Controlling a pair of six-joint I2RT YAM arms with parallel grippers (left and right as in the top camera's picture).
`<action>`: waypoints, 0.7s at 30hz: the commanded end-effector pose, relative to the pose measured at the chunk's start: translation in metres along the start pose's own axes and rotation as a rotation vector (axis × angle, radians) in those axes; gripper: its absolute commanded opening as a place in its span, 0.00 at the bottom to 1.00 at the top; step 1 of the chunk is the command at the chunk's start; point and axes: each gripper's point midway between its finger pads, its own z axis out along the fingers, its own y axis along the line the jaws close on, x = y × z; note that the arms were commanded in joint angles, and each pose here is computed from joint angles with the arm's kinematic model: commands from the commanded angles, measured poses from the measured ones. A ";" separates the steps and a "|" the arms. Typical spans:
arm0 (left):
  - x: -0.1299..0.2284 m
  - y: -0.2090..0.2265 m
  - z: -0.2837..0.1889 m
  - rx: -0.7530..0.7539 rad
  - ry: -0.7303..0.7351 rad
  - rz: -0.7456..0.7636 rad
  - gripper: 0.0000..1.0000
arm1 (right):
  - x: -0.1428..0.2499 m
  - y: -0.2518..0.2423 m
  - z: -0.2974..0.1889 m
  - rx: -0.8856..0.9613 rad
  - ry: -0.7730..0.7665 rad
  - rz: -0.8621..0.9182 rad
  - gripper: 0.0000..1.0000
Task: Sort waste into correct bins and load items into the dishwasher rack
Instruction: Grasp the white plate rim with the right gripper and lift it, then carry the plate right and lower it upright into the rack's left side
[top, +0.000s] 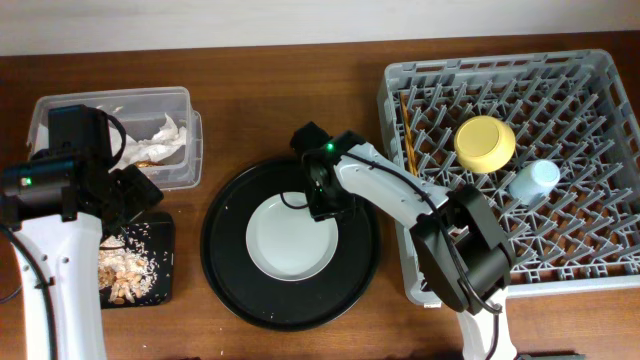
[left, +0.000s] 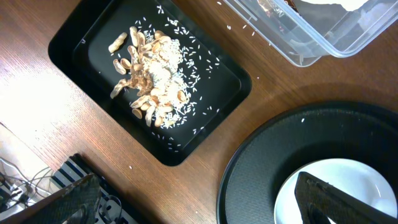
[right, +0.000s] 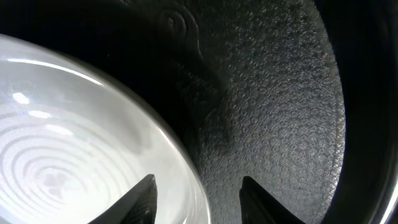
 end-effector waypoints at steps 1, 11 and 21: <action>-0.002 0.002 -0.003 -0.002 -0.012 -0.006 0.99 | 0.013 -0.007 0.018 0.033 0.034 0.031 0.41; -0.002 0.002 -0.003 -0.002 -0.012 -0.006 0.99 | -0.009 -0.019 -0.064 0.018 0.050 0.124 0.04; -0.002 0.002 -0.003 -0.002 -0.012 -0.006 0.99 | -0.052 -0.217 -0.255 0.521 -0.362 0.492 0.09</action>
